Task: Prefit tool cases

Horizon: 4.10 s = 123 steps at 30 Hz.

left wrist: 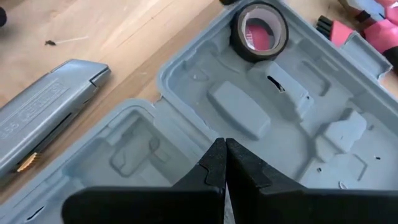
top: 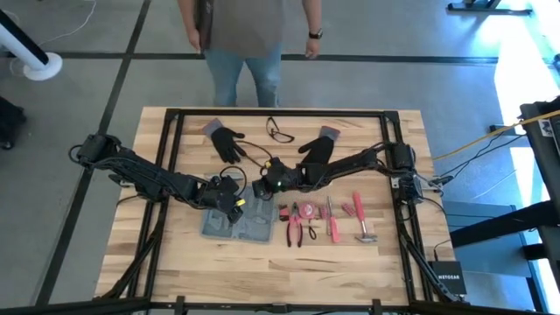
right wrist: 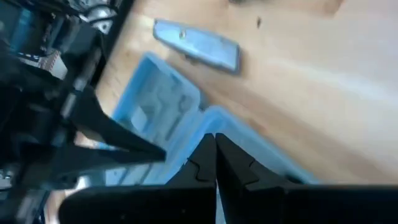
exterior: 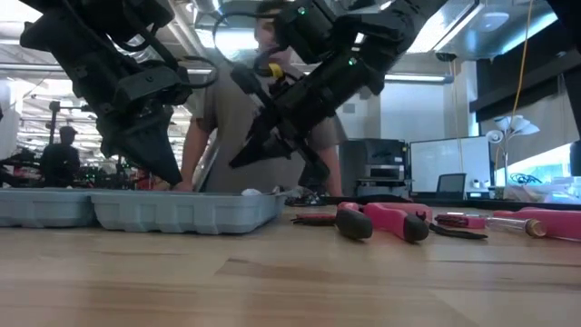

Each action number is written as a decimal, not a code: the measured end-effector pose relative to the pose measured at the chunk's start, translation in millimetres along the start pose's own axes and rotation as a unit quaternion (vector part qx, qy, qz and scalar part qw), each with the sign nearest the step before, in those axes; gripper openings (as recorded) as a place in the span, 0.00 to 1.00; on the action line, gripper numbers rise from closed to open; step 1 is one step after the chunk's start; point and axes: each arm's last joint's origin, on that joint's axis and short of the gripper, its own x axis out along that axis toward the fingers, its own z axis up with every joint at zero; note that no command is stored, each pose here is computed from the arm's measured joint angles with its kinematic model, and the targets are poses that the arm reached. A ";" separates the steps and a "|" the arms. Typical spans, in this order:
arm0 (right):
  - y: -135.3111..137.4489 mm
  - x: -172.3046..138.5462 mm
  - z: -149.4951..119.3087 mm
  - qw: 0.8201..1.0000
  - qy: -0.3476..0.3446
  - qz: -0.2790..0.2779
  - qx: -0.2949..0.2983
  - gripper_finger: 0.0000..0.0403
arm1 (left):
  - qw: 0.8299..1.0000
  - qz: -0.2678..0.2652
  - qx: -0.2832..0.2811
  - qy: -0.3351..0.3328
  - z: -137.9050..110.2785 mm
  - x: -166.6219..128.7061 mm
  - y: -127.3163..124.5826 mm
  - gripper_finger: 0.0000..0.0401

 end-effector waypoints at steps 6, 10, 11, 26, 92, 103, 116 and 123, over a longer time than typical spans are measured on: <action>-3.9 -12.2 0.8 0.998 0.039 -0.042 -0.028 0.00 | 1.000 0.002 0.001 0.001 -0.3 0.0 0.4 0.00; -2.9 -10.8 -15.0 0.995 0.076 -0.045 -0.040 0.00 | 1.000 0.002 0.003 0.001 -0.4 0.0 0.4 0.00; -1.3 -11.6 -19.7 0.995 0.081 -0.046 -0.044 0.00 | 1.000 0.002 0.006 0.001 -0.3 0.0 0.4 0.00; -7.7 -15.4 -30.7 0.989 0.075 -0.114 -0.062 0.00 | 1.000 0.002 0.011 0.001 -0.3 0.0 0.3 0.00; -3.1 -56.5 -123.5 0.940 0.200 -0.272 0.052 0.51 | 0.981 -0.044 0.186 0.040 17.1 -59.3 40.3 0.00; -9.0 -51.6 -127.2 0.937 0.202 -0.283 0.029 0.07 | 0.991 -0.051 0.120 0.040 16.0 -61.8 37.7 0.00; 9.0 -73.3 -113.4 0.955 0.190 -0.227 -0.031 0.07 | 0.982 -0.111 0.152 -0.002 16.9 -92.7 25.3 0.00; 21.8 -84.1 -104.0 0.965 0.179 -0.184 -0.050 0.07 | 0.955 -0.080 0.281 0.053 -2.0 -80.5 17.5 0.00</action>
